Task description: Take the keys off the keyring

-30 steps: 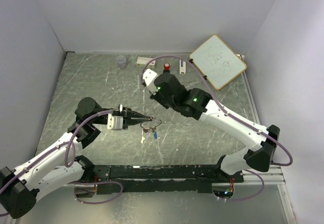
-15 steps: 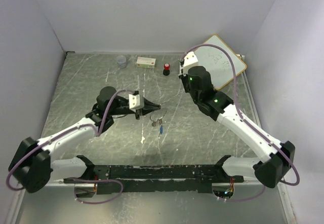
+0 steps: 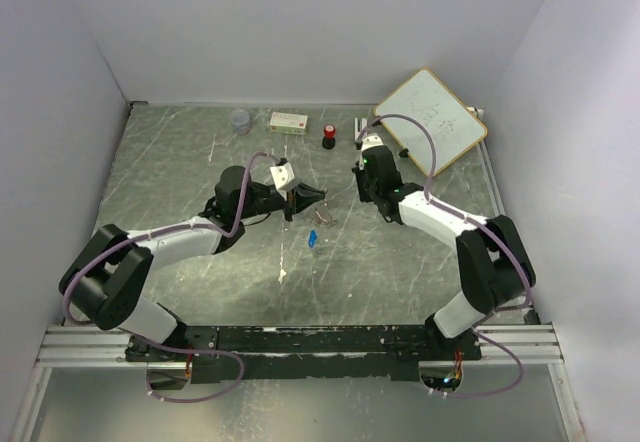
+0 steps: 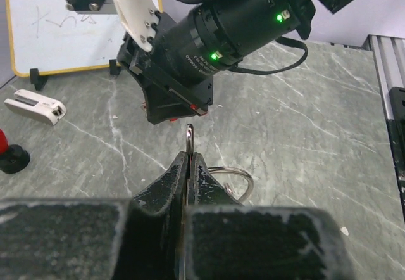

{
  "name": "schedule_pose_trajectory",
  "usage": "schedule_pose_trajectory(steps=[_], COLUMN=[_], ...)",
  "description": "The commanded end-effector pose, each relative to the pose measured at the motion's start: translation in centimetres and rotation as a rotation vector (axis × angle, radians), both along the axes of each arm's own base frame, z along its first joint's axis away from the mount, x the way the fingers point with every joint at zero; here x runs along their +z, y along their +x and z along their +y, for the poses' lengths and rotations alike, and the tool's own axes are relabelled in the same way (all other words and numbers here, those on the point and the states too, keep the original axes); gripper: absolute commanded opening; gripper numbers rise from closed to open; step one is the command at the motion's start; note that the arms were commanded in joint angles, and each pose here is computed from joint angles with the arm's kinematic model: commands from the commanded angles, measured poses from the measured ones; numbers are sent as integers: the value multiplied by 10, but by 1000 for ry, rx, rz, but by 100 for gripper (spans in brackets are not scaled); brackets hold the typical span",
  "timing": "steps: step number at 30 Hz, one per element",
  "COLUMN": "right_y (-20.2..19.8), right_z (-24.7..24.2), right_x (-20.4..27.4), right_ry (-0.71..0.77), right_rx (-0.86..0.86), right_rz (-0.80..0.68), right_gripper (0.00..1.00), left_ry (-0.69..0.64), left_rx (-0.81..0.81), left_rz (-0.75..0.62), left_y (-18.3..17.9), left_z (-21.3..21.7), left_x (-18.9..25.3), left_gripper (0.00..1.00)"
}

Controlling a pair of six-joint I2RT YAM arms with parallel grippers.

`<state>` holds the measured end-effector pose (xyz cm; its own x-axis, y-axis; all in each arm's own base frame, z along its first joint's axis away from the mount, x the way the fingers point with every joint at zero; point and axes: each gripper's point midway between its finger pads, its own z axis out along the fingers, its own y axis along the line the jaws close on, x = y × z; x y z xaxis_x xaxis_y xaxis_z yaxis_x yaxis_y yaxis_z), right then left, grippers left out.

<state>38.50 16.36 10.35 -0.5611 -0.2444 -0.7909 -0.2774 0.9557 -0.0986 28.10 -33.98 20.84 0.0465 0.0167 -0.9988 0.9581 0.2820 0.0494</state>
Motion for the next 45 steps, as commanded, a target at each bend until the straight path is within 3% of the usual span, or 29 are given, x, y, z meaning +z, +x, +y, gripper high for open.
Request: schedule_pose_trajectory(steps=[1, 14, 20, 25, 32, 40, 45], right_y=[25, 55, 58, 56, 33, -35, -73], right_z=[2, 8, 9, 6, 5, 33, 45], right_x=[-8, -71, -70, -46, -1, 17, 31], right_ry=[114, 146, 140, 135, 176, 222, 332], right_rx=[-21, -10, -1, 4, 49, 203, 297], right_rz=[-39, 73, 70, 36, -68, -221, -299], right_gripper=[0, 3, 33, 49, 50, 49, 48], left_ry=[-112, -168, -160, -161, -180, -208, -235], left_rx=[53, 82, 88, 94, 88, 107, 59], left_rz=[-44, -10, -8, -13, -20, -11, -16], left_y=[25, 44, 43, 42, 38, 35, 21], left_z=[4, 21, 24, 27, 28, 32, 31], left_x=[30, 30, 27, 29, 37, 49, 61], left_gripper=[9, 8, 8, 9, 9, 8, 8])
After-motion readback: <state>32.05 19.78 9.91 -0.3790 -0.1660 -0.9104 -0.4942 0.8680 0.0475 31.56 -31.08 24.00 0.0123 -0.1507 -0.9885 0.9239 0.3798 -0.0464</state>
